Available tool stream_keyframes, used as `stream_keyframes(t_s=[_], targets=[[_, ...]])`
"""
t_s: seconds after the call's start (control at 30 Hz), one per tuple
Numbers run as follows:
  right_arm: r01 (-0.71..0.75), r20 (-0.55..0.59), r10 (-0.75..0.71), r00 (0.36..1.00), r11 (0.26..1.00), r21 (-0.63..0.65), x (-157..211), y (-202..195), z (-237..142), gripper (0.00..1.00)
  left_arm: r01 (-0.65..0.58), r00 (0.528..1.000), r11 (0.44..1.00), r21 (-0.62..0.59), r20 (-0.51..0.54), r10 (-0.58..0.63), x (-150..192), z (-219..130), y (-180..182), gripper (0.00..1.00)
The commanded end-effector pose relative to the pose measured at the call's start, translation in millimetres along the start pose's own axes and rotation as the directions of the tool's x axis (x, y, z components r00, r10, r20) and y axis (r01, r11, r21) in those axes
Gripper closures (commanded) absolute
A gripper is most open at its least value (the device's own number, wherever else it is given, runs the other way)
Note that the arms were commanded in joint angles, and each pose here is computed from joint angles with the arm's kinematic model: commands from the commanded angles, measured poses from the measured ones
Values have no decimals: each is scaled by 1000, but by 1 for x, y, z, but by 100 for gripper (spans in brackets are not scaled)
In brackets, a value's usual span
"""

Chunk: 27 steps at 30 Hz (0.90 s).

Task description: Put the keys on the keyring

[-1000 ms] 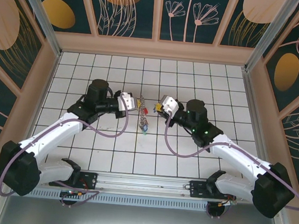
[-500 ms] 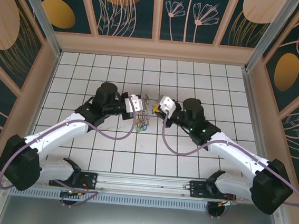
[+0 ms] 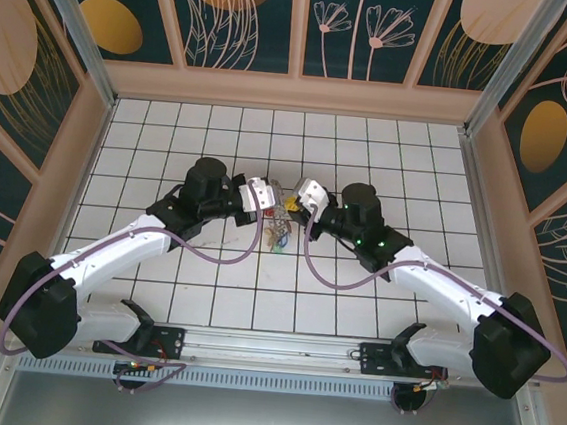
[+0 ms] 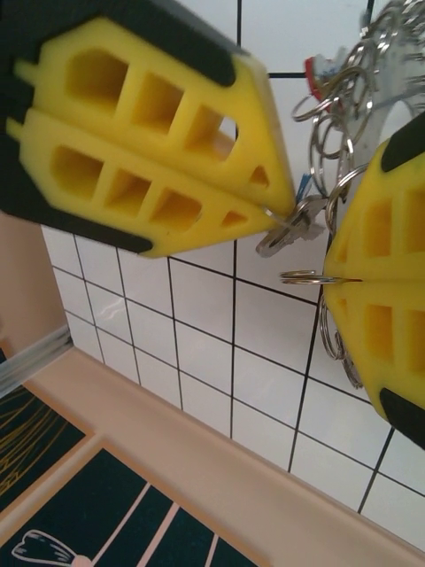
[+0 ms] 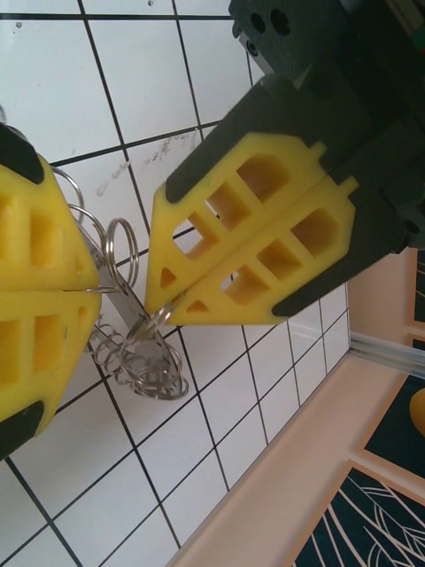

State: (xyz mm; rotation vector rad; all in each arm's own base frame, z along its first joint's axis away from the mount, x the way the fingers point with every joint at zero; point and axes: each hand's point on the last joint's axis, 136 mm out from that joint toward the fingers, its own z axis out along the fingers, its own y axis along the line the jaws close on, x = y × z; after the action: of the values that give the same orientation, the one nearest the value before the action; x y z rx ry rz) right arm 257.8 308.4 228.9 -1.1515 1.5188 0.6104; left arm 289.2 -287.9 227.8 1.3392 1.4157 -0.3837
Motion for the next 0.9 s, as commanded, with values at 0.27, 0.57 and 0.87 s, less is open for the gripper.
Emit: stream_keyframes(t_s=[0.27,0.57,0.87], targets=[[-29,109,29,994,1000,-5,-34,-5,5,100,-11,997,1000,-29,70,13,-23,3,11,100],[-61,98,58,993,998,28,-33,-13,12,100,4,997,1000,-20,78,-3,-25,4,11,100],[-135,89,129,988,989,68,-30,-24,15,100,-2,996,1000,-10,90,3,-27,4,8,100]])
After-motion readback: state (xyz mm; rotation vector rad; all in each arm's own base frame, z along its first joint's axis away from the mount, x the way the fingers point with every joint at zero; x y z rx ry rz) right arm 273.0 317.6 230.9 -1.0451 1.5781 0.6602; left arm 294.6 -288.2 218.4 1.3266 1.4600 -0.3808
